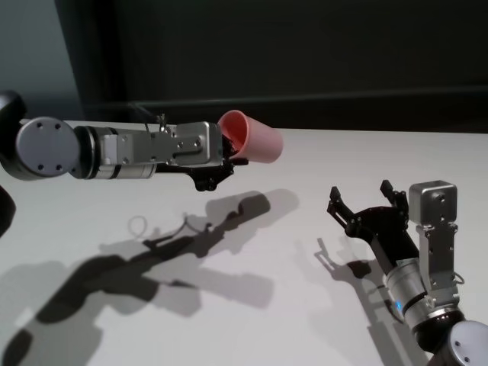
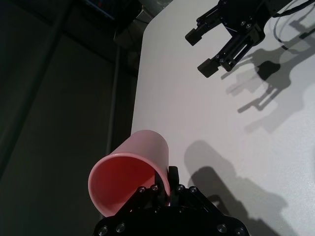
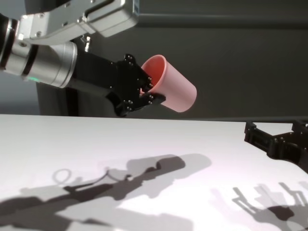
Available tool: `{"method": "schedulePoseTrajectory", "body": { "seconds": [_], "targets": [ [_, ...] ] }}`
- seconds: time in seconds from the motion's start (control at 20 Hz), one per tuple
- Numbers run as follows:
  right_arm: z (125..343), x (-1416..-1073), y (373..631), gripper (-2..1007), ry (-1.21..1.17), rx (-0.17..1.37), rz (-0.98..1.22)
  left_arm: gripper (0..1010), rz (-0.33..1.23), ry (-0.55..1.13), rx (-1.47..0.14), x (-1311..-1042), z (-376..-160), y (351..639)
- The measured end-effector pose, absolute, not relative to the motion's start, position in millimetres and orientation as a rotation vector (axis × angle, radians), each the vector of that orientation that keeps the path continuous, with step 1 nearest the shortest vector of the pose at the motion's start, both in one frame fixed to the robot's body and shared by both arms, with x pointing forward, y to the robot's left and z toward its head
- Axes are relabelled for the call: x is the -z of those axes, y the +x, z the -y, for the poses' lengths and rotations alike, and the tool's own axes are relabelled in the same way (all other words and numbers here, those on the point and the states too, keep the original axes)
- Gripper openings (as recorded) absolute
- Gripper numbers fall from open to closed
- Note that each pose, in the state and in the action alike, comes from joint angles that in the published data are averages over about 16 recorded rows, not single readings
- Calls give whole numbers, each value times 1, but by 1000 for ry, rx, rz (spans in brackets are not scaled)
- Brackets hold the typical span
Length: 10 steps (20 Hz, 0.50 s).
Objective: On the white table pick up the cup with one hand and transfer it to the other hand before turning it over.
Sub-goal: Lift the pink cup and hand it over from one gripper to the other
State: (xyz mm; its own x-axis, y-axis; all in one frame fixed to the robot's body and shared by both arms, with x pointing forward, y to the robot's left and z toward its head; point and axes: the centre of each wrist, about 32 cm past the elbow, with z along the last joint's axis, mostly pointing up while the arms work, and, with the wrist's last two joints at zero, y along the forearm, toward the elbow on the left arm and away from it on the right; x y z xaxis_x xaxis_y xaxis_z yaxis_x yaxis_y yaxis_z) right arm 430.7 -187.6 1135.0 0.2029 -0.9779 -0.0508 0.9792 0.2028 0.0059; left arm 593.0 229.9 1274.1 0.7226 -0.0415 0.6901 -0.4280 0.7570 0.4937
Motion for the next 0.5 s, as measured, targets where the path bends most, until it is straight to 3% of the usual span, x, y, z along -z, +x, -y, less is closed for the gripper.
{"method": "schedulePoseTrajectory", "body": {
  "seconds": [0.5],
  "targets": [
    [188,-1135,431,1002,40,1366,-39,50,583,446,-318,-1266,-225,593]
  ]
}}
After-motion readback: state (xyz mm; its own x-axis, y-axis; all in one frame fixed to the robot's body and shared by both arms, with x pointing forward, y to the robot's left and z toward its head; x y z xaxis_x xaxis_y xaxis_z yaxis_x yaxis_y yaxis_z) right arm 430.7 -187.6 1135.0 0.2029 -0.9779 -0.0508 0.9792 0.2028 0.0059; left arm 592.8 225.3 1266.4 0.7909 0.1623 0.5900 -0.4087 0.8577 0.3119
